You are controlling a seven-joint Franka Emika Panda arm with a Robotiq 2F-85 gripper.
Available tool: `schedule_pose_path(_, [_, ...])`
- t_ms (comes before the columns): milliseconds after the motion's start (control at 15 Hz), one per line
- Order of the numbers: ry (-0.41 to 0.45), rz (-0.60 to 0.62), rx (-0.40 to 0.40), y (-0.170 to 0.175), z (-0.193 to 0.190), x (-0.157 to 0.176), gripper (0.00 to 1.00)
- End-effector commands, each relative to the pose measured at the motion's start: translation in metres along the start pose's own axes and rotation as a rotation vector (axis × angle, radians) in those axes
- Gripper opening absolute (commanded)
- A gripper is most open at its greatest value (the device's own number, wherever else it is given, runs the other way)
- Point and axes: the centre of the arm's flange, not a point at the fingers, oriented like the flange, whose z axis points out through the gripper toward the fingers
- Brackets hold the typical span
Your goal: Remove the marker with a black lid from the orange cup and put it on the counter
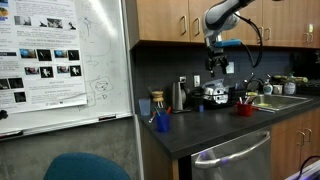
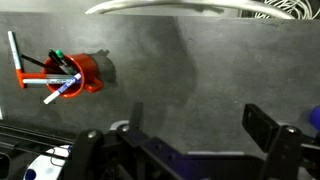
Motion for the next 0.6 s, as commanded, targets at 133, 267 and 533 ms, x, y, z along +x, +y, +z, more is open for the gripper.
schedule_pose_path(133, [-0.007, 0.063, 0.039, 0.064, 0.027, -0.003, 1.0])
schedule_pose_path(267, [-0.016, 0.054, 0.028, 0.05, 0.023, 0.005, 1.0])
schedule_pose_path(533, [-0.014, 0.044, 0.025, 0.044, 0.023, 0.004, 1.0])
